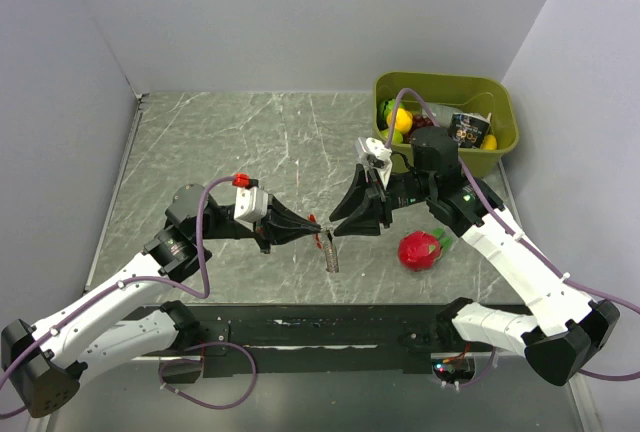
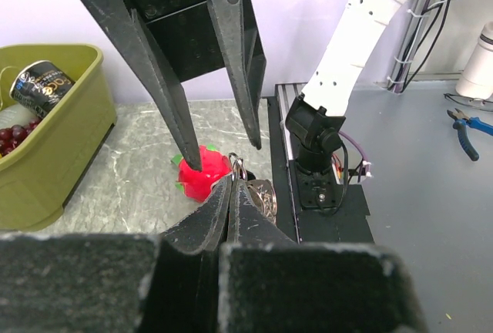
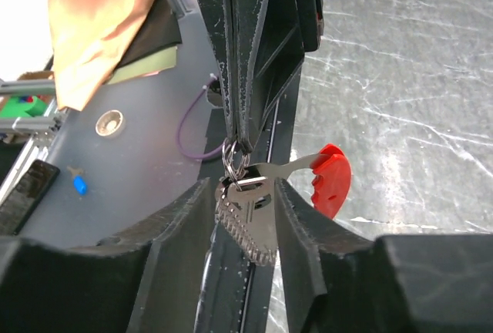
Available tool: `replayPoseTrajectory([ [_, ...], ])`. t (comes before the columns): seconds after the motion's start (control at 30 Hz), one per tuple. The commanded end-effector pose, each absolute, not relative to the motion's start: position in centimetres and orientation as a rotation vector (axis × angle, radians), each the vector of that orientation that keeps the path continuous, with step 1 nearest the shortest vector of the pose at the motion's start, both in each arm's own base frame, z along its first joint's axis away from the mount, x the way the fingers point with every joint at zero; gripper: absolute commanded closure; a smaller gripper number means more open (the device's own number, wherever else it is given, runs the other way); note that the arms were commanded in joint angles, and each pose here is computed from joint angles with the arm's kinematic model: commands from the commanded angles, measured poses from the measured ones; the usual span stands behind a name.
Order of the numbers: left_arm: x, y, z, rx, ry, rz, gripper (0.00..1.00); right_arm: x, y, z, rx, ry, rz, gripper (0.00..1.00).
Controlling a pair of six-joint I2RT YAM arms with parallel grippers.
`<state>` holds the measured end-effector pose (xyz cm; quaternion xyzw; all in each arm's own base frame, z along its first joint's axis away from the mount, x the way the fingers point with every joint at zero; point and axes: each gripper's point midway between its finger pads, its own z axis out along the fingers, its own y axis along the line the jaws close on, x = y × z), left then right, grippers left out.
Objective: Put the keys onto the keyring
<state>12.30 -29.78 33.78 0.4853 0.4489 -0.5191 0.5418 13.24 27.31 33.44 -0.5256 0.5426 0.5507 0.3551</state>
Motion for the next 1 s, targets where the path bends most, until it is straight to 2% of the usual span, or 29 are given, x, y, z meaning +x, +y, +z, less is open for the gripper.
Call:
replayPoseTrajectory([
  [0.0,11.5,-29.7,36.7,1.164,0.961,-1.233,0.99,13.1,27.1,34.3,-1.368,1.351,1.414,0.53],
  [0.2,11.6,-29.8,36.9,1.165,0.960,-1.237,0.99,13.0,27.3,33.7,-1.372,1.369,1.448,0.60],
  [0.23,11.6,-29.8,36.8,1.168,0.961,-1.239,0.99,13.0,27.3,33.8,-1.371,1.365,1.445,0.62],
  [0.27,11.6,-29.8,36.7,1.169,0.962,-1.241,0.99,12.9,27.3,33.8,-1.366,1.372,1.454,0.68],
  [0.43,11.5,-29.9,36.8,1.177,0.958,-1.246,0.99,12.9,27.4,33.6,-1.364,1.383,1.486,0.74],
  [0.53,11.5,-29.8,37.0,1.173,0.952,-1.236,0.99,12.9,27.4,33.3,-1.362,1.392,1.491,0.81],
  [0.63,11.6,-29.8,36.9,1.174,0.957,-1.229,0.99,12.7,27.3,33.2,-1.362,1.400,1.489,0.94],
  [0.83,11.6,-29.5,37.2,1.156,0.948,-1.217,0.99,12.8,27.2,32.6,-1.364,1.424,1.469,1.00],
  [0.97,11.5,-29.4,37.5,1.145,0.936,-1.214,0.99,12.9,27.2,32.0,-1.363,1.438,1.475,1.00],
])
